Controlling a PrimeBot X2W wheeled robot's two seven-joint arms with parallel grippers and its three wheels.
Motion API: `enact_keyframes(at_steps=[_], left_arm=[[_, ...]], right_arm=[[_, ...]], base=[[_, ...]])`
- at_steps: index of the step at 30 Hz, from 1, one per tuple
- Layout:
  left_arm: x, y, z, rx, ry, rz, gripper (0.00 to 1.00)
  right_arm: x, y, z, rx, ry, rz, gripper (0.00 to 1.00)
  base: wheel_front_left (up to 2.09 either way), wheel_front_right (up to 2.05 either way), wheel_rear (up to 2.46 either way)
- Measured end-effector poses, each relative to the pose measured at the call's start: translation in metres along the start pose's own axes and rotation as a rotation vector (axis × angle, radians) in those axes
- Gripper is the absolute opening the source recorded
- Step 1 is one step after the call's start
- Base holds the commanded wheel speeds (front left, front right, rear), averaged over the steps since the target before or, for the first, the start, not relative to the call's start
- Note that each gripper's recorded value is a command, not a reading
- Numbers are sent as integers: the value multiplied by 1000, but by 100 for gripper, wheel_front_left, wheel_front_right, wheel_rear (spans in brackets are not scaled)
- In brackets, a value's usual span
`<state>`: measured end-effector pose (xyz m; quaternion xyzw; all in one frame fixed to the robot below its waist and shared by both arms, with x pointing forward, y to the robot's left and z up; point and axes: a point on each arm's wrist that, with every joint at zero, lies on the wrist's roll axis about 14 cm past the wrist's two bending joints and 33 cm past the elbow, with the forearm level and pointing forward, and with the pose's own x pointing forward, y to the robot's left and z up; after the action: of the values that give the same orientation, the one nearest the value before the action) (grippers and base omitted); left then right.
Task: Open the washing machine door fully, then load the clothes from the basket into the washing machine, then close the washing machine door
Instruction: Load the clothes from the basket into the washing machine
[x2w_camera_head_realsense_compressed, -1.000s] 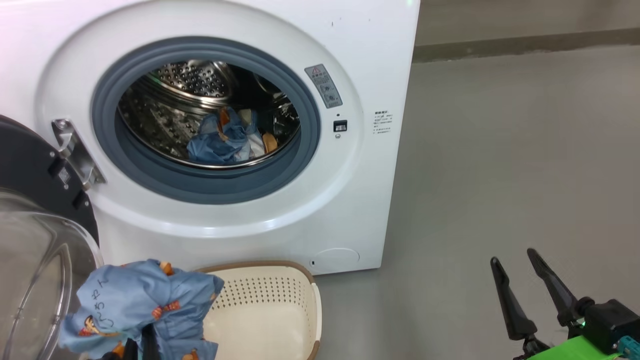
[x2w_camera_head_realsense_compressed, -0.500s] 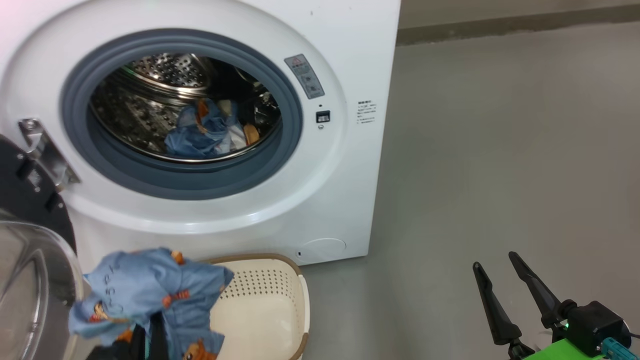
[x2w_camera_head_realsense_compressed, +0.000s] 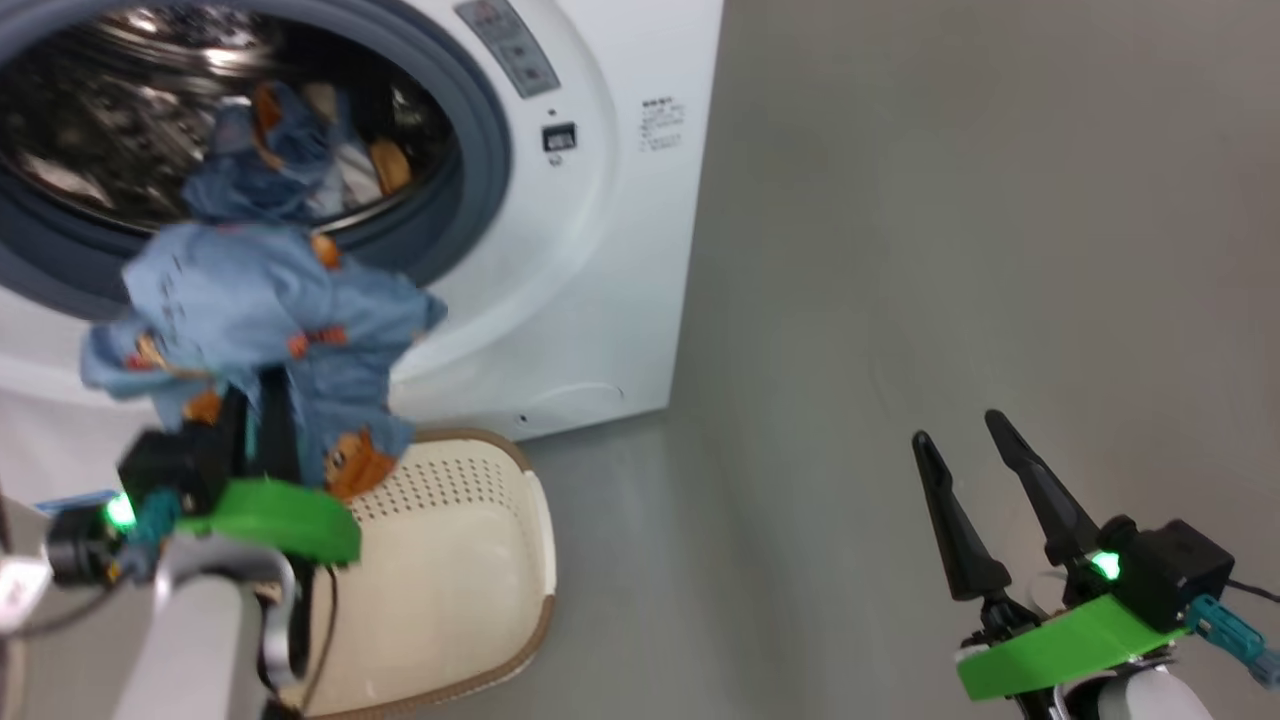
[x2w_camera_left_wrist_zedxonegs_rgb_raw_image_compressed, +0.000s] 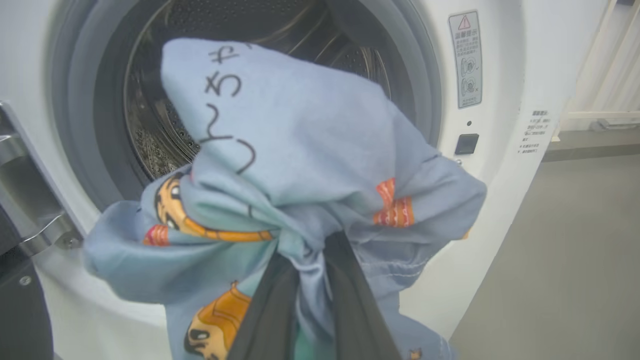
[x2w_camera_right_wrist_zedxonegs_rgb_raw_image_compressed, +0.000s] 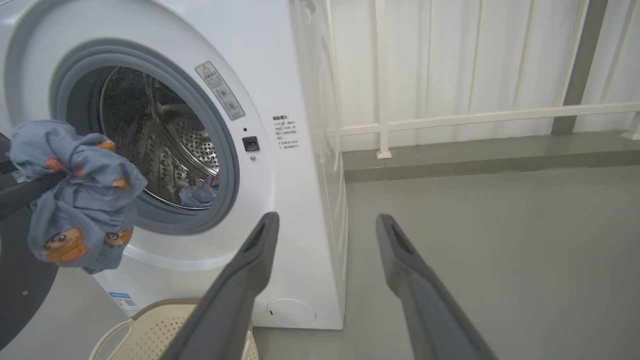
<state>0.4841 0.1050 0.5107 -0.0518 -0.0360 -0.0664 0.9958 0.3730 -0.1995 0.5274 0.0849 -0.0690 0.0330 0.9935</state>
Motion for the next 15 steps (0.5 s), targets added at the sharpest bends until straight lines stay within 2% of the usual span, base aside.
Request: enact_keyframes(at_steps=[15], left_arm=[[127, 11, -40, 104, 67, 6, 0]], right_arm=[[3, -32, -42, 22, 128, -111, 100]], base=[[0, 0, 0]])
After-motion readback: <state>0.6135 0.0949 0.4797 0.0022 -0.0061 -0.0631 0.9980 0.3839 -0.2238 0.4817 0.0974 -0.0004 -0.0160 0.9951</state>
